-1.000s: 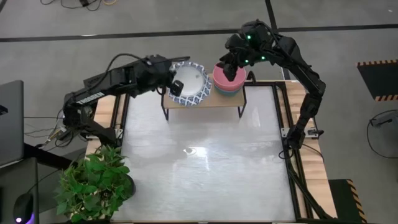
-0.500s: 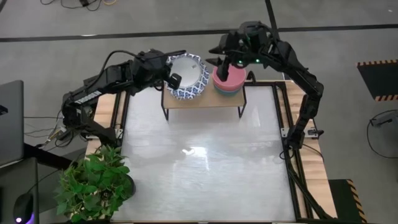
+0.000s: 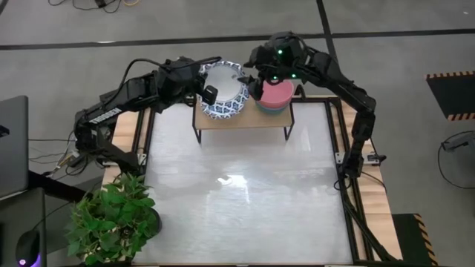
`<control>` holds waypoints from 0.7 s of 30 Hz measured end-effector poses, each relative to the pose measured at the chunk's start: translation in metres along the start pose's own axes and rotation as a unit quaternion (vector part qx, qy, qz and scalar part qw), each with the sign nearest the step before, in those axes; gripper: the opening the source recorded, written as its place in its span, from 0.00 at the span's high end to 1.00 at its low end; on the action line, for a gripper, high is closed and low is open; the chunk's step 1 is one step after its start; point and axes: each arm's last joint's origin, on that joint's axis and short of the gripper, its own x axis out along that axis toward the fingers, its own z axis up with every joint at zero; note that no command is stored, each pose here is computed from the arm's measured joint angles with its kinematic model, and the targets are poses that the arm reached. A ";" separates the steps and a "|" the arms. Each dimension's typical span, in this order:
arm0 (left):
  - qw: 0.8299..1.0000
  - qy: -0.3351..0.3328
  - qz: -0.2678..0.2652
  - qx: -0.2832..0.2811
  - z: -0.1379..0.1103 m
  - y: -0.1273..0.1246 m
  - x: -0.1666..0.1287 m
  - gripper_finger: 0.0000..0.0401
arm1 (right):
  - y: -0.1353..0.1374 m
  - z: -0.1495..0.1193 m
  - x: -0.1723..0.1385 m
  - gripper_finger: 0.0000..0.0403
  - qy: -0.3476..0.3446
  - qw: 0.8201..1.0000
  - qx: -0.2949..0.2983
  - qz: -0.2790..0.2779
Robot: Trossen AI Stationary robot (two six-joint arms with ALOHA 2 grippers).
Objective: Place and stack bowls onto a shelf
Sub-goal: Stack the blue patterned bowl on top of the blue patterned bowls on the shelf
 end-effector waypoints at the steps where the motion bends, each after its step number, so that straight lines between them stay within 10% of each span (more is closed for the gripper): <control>1: 1.000 0.000 -0.001 0.000 0.000 0.000 0.000 1.00 | 0.000 0.000 0.004 0.30 -0.001 1.000 -0.001 -0.002; 6: 1.000 0.000 -0.002 0.000 0.000 0.000 0.000 1.00 | 0.000 -0.001 0.010 0.41 0.003 1.000 -0.004 -0.012; 14: 1.000 0.004 -0.009 0.002 0.000 0.000 0.000 1.00 | -0.001 -0.001 0.012 0.93 0.005 0.999 0.006 -0.047; 21: 0.999 0.007 -0.012 0.034 -0.001 0.000 0.001 0.91 | -0.002 0.001 0.012 0.95 -0.007 0.999 0.017 -0.050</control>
